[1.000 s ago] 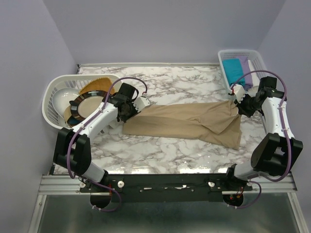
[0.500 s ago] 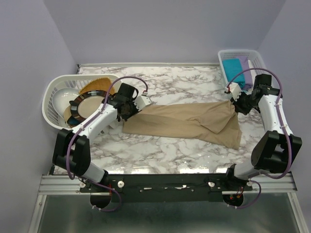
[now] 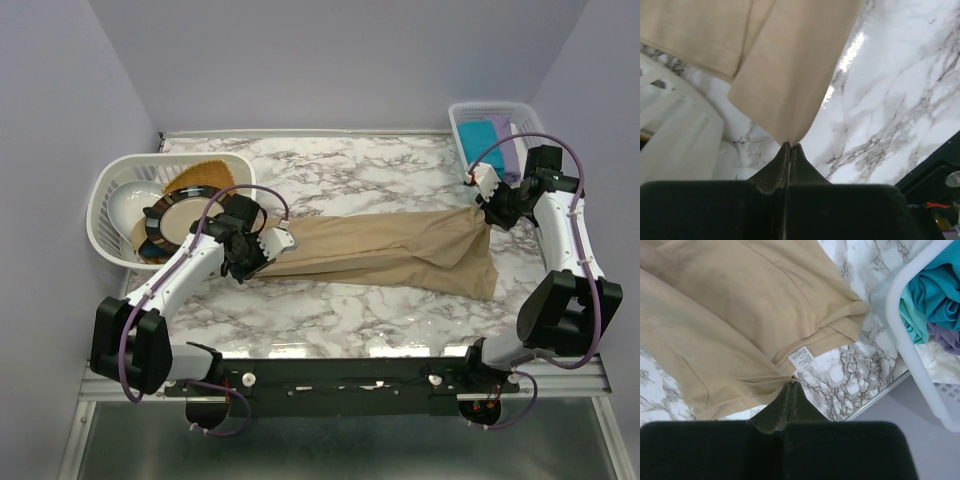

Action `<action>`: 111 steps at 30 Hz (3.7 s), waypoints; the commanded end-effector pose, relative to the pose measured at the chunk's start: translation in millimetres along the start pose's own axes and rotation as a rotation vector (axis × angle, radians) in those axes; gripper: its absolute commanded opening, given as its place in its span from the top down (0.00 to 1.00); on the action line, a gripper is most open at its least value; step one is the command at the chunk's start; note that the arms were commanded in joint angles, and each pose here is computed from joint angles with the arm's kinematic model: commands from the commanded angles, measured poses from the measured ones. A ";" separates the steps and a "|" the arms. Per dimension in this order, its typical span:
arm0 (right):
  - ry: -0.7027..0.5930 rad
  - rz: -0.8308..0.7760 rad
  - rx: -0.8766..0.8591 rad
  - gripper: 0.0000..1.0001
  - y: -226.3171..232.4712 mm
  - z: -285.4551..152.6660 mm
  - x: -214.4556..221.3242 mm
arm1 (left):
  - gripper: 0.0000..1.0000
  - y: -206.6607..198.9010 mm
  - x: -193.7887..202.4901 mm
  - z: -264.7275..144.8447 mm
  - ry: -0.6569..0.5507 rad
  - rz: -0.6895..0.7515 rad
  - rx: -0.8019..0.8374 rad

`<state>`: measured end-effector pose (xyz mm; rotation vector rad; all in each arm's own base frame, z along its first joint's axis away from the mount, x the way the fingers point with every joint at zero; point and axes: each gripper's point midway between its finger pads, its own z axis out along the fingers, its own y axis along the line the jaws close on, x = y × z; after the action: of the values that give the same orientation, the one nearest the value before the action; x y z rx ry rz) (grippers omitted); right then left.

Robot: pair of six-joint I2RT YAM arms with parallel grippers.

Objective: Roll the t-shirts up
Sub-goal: Fold the T-shirt at the center of the board.

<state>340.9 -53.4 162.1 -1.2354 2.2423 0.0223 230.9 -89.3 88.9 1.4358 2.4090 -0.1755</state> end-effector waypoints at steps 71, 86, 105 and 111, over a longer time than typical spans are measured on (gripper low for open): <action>0.040 -0.136 -0.024 1.00 214.7 -92.8 52.2 | 1.00 -77.9 64.7 -27.1 0.056 0.160 0.097; 0.013 -0.009 -0.018 1.00 150.1 -60.8 22.8 | 1.00 -14.7 21.6 6.5 0.067 0.119 -0.068; 0.048 0.062 -0.012 1.00 70.8 -8.2 6.8 | 1.00 22.4 10.9 29.7 0.122 0.075 -0.181; 0.064 0.067 0.028 1.00 56.6 0.5 9.7 | 1.00 19.8 22.5 30.8 0.160 0.076 -0.183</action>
<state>270.8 -20.4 132.5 -1.2022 2.3648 0.0758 243.0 -77.7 54.5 1.5194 2.4004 0.1098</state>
